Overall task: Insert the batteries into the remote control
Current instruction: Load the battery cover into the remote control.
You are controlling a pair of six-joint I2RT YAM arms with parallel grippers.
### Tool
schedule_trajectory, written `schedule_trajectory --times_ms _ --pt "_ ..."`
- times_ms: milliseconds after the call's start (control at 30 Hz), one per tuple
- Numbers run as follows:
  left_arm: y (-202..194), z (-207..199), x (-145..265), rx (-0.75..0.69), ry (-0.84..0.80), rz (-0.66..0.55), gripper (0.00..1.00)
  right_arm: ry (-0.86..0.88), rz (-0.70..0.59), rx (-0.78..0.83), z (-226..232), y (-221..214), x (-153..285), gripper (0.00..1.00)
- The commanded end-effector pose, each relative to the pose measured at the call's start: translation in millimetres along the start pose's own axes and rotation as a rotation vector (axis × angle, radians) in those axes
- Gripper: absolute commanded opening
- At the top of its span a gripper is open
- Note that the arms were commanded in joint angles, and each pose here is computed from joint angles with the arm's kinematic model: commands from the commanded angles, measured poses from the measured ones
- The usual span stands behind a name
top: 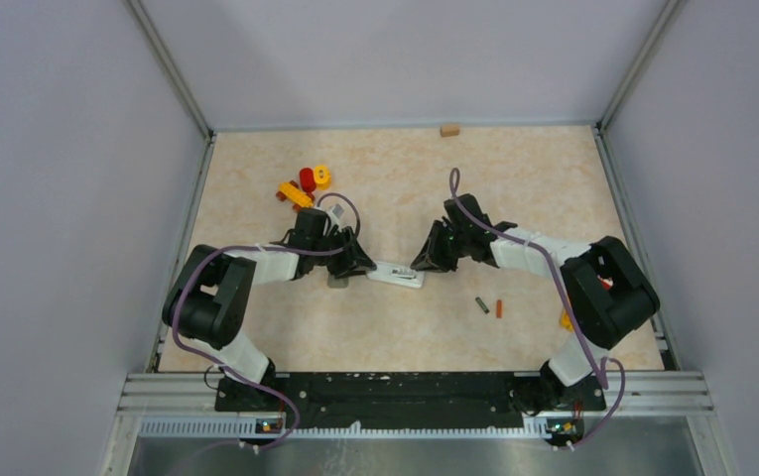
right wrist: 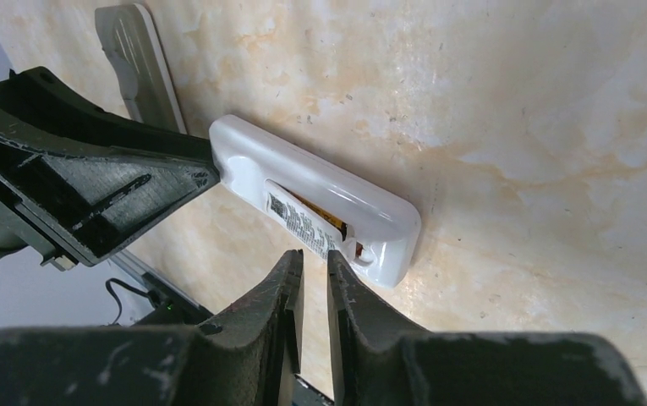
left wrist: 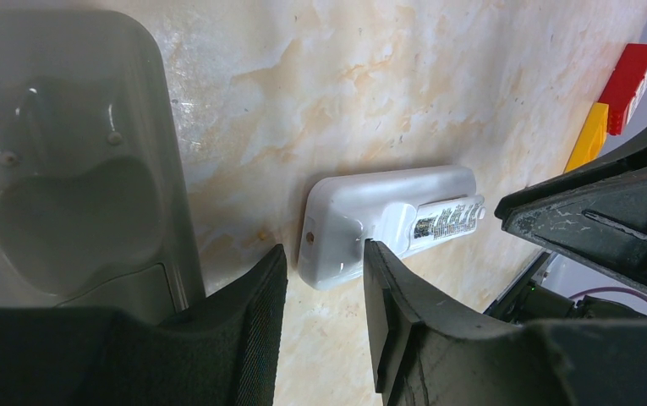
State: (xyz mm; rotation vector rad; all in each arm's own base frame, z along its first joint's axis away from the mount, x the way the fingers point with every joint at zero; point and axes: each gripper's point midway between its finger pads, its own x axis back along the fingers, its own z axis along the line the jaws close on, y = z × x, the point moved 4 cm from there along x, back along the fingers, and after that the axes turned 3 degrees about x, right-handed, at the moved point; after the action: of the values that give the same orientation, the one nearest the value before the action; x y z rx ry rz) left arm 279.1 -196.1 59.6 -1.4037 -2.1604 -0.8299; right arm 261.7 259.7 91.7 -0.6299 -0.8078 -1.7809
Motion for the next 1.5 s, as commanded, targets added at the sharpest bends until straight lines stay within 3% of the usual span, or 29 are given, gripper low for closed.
schedule_trajectory --times_ms 0,300,467,800,1000,1133,1467 --pt "0 7 1 -0.016 0.021 -0.006 0.43 0.007 -0.031 0.031 11 11 1 0.17" --pt "0 9 1 -0.016 0.024 -0.007 0.43 -0.021 -0.064 0.049 9 14 6 0.27" --pt "0 7 1 -0.016 0.017 -0.004 0.43 -0.029 -0.036 0.048 5 9 -1 0.28" --pt "-2 6 1 -0.010 0.004 0.003 0.43 0.015 -0.006 0.037 10 2 -8 0.20" --pt "-4 7 0 -0.004 -0.003 0.006 0.42 0.031 0.006 0.023 14 -3 -9 0.05" --pt "-6 7 1 -0.001 -0.010 0.008 0.40 0.037 0.017 0.007 16 -7 -9 0.01" --pt "-10 7 0 0.009 -0.031 0.014 0.35 0.043 0.043 -0.063 12 -19 -14 0.00"
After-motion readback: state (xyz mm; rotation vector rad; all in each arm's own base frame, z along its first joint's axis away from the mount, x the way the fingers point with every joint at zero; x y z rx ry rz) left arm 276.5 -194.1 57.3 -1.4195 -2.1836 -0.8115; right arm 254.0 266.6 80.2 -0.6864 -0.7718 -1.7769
